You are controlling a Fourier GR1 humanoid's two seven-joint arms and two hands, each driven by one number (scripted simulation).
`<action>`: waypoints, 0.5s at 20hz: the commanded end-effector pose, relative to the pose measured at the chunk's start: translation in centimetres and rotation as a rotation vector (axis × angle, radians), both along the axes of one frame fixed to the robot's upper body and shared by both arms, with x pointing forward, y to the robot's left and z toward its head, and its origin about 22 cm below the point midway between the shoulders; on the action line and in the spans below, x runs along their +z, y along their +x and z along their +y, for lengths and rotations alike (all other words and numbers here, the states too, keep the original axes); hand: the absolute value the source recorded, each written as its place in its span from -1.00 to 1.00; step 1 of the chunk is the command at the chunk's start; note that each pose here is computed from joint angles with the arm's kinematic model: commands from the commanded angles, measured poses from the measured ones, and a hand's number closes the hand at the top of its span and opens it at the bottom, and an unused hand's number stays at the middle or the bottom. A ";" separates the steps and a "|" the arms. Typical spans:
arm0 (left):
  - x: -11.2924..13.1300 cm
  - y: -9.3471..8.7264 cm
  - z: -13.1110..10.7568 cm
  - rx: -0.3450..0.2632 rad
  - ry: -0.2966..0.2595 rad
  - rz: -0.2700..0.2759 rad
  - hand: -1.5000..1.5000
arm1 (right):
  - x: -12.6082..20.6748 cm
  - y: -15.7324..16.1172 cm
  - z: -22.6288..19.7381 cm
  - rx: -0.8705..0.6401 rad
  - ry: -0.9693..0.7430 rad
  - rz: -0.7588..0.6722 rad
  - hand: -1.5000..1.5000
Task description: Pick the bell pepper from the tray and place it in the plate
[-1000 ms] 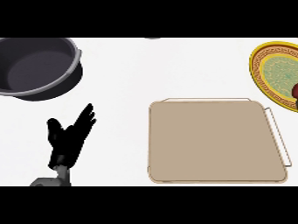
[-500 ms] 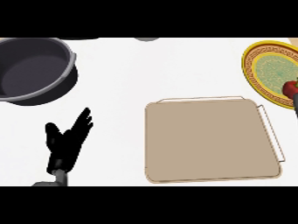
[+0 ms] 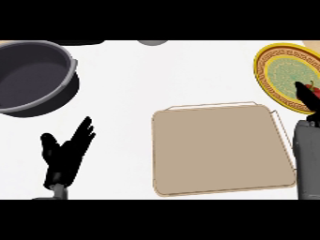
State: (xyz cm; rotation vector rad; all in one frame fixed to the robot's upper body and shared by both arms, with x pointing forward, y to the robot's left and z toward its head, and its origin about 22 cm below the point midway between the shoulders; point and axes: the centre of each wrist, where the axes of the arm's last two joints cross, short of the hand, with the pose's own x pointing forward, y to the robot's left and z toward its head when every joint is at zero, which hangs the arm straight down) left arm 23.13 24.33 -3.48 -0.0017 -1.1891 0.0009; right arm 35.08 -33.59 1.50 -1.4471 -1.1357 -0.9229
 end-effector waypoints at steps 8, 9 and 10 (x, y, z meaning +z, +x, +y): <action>-0.1 0.2 -0.1 0.017 0.009 -0.001 0.00 | -5.5 -6.0 6.1 0.138 0.052 0.079 -1.00; -0.1 0.5 -0.2 -0.008 0.018 -0.010 0.00 | -5.4 -5.2 2.9 0.113 0.021 0.084 -1.00; -0.9 1.2 -0.4 -0.004 0.010 0.003 0.00 | -6.2 -3.9 7.2 0.119 0.036 0.095 -1.00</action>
